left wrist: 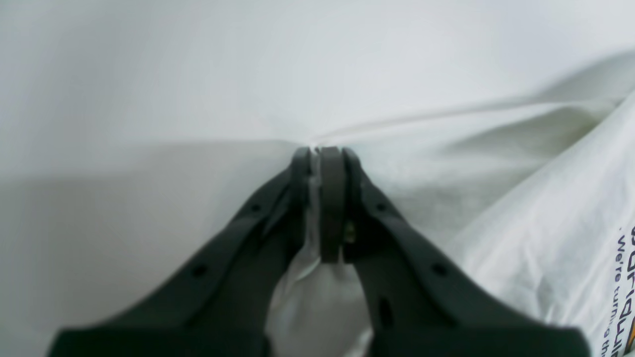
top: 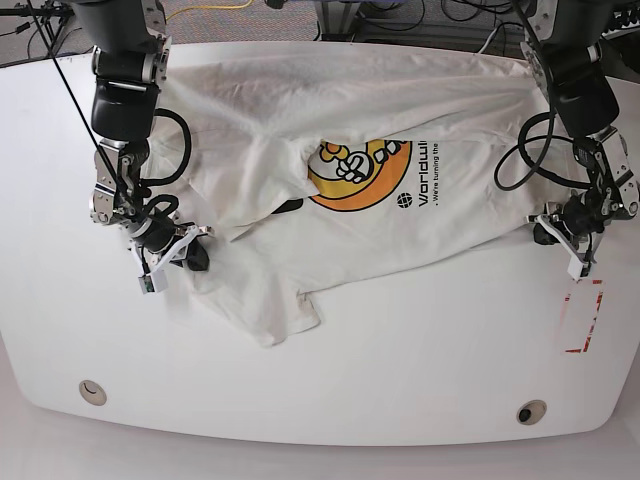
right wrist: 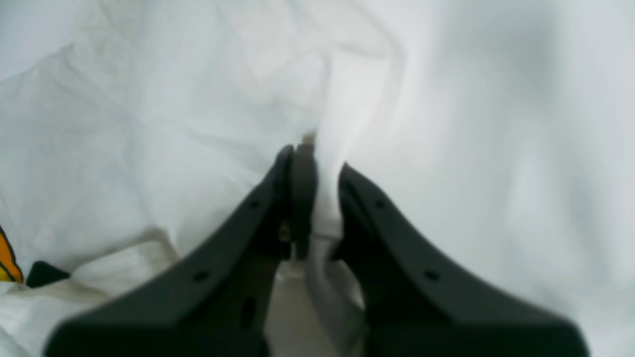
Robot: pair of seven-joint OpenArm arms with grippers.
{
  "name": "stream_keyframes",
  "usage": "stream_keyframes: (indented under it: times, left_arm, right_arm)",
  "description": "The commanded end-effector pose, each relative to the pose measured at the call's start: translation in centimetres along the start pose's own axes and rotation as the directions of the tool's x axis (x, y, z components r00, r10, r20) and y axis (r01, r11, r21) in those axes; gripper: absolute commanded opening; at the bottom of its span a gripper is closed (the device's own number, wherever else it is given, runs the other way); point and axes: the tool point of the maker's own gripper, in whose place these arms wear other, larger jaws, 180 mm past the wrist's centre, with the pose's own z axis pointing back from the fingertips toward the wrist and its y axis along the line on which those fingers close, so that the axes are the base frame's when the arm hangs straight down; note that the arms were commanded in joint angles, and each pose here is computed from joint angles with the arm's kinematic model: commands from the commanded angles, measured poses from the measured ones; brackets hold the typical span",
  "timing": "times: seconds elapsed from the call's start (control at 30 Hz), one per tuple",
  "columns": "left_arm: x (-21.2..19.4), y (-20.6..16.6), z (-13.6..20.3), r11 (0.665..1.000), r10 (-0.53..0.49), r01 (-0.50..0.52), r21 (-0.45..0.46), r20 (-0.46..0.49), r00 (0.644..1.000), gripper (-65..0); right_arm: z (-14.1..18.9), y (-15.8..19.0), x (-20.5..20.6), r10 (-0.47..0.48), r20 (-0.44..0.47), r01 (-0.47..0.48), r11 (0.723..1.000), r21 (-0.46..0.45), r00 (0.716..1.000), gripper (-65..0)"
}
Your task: Fold the T-shirt properly
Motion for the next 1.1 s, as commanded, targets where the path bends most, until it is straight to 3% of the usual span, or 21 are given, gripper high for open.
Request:
stream_keyframes:
  times: [0.0, 0.27, 0.6, 1.07]
  left_arm:
    - [-0.5, 0.6, 0.3, 1.000, -0.019, 0.020, 0.020, -0.047, 0.999, -65.0]
    - [2.5, 0.8, 2.1, 0.995, -0.083, 0.081, 0.061, 0.034, 0.996, -65.0]
    - [6.9, 0.1, 5.4, 0.975, -0.198, 0.177, 0.137, 0.156, 0.968, -65.0]
    - [10.0, -0.8, 9.1, 0.938, -0.308, 0.264, 0.222, 0.190, 0.932, -65.0]
  right_arm:
    - [0.4, -0.4, 2.6, 0.025, 0.055, -0.025, 1.000, -0.002, 0.998, -64.4]
    - [1.2, 0.2, 3.6, 0.077, 0.065, -0.077, 0.997, -0.008, 0.995, -64.5]
    - [2.9, 1.4, 6.4, 0.200, 0.062, -0.199, 0.980, -0.024, 0.978, -65.0]
    - [6.3, 2.3, 8.5, 0.304, 0.096, -0.298, 0.952, -0.078, 0.948, -65.0]
